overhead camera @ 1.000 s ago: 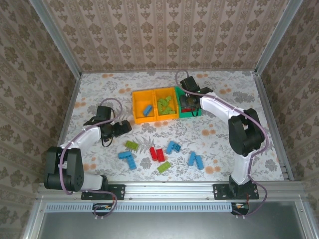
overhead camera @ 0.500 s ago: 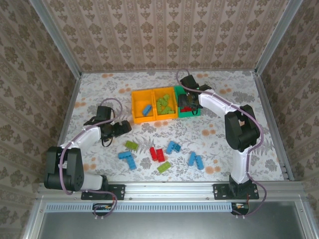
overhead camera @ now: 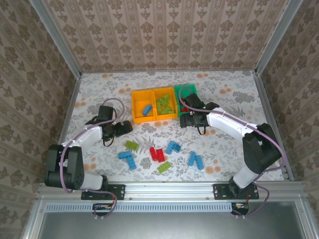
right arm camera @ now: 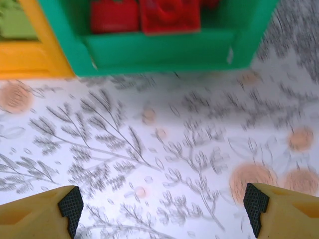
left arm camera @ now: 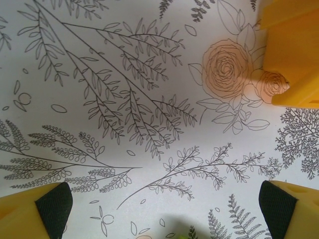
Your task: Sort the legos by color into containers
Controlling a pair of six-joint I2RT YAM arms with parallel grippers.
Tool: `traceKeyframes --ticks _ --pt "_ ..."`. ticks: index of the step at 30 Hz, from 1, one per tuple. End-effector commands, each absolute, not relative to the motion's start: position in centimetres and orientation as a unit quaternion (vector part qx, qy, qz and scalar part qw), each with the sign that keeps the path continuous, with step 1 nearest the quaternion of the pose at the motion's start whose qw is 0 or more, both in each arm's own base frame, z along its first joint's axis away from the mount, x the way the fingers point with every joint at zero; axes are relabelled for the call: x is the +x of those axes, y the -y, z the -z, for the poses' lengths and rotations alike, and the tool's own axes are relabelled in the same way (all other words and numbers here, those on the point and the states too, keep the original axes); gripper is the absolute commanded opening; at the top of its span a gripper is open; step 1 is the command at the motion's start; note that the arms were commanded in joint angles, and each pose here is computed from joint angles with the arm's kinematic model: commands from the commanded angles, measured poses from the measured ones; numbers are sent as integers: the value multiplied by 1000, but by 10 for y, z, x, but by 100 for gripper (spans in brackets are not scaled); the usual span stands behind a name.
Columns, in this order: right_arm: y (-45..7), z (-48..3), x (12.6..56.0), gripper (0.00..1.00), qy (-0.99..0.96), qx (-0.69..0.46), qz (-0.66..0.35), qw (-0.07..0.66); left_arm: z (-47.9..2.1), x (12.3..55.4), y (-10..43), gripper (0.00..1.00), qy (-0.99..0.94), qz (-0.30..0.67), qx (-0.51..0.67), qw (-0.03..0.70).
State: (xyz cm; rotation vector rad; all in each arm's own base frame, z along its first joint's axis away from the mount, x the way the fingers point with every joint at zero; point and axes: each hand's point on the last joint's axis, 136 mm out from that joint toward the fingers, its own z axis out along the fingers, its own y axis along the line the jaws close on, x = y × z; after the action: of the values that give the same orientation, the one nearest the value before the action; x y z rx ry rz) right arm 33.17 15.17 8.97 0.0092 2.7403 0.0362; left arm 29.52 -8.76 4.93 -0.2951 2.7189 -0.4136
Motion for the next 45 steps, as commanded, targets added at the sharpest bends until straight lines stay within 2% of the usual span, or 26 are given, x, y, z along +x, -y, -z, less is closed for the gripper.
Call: traceKeyframes --ticks 1,6,10,15,21,28,36,45 --pt "-127 -85 283 86 -988 67 12 140 -65 309 92 100 -963 137 -78 219" --pt "-131 -82 238 81 -985 94 -29 139 -65 313 100 100 -964 138 -60 220" --pt "-136 -75 202 79 -988 66 -26 137 -61 314 104 100 -964 144 -53 217" --pt "-128 -64 169 75 -988 86 -23 125 -59 318 112 100 -964 154 -45 213" --pt "-122 -56 152 69 -988 96 -28 116 -58 319 118 100 -963 159 -39 212" --pt "-139 -41 145 67 -991 77 -56 97 -61 318 118 100 -963 158 -40 215" --pt "-143 -25 141 63 -996 53 -19 66 -68 319 117 100 -961 157 -38 223" --pt "-143 -27 154 34 -994 57 -2 89 -67 318 116 100 -962 155 -39 221"
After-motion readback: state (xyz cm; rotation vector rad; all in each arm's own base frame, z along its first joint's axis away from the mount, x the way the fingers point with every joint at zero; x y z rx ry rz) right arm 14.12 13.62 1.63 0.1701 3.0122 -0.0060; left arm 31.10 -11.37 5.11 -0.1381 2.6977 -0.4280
